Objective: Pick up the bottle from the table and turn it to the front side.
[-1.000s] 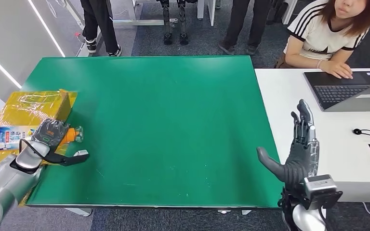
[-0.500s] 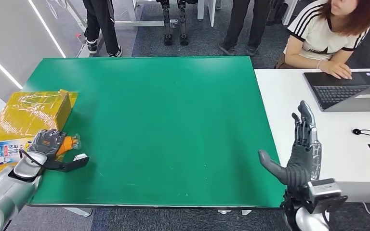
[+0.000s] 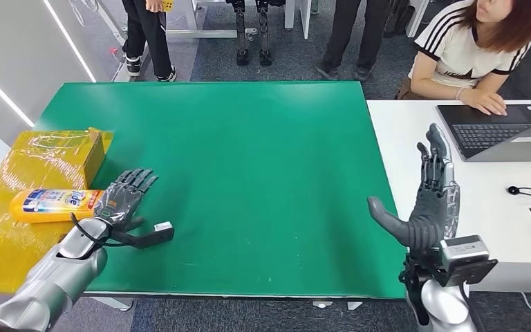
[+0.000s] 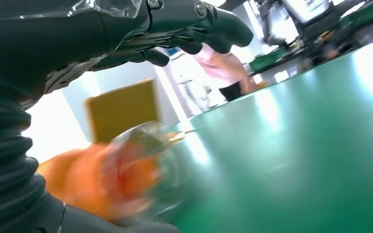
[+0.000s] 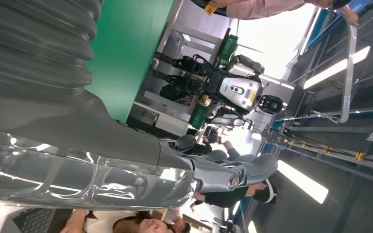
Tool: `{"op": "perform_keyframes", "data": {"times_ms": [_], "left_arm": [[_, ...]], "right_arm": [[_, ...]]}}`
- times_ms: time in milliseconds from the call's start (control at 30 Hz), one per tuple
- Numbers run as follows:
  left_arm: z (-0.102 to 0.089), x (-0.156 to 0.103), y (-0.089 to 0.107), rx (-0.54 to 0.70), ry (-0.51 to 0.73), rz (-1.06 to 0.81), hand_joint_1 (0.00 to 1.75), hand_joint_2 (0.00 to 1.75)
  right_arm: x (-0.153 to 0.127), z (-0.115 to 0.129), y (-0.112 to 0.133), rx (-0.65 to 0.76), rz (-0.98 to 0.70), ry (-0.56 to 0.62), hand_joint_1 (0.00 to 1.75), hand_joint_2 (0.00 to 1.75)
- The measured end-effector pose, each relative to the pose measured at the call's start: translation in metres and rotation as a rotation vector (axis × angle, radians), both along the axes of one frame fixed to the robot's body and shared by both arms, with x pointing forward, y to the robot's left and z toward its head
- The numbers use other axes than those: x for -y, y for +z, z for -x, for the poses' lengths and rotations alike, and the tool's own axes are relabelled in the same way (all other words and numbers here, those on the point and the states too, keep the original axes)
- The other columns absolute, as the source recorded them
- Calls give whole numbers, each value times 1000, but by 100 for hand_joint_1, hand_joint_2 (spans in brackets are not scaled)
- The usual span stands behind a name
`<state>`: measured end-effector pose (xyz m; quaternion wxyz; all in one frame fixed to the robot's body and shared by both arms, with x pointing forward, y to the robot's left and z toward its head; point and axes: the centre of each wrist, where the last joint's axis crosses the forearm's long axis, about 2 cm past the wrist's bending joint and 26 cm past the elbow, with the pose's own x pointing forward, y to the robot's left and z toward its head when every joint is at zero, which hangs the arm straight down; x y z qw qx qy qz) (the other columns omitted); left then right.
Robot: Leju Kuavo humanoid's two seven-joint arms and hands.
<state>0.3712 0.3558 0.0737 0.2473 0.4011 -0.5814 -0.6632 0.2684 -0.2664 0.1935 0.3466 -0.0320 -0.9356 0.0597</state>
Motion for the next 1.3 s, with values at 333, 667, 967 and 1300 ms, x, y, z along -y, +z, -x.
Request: {"op": "perform_keyframes", "data": {"times_ms": [333,667,967,1300], "left_arm": [[-2,33,4,53,-1,293,0,175],[-7,68,8,95,64,627,0,175],[-6,96,46,296,177,1256,0,175],[31,190,107,50,-306,1599,0,175]], "right_arm": [[-2,-4,-3,-13,-5,-2,0,175],[-2,2,-10,-35,-12,-21,0,175],[-3,5,-19,-55,-24,0,0,175],[-30,-2,-38,-98,-24,55,0,175]]}}
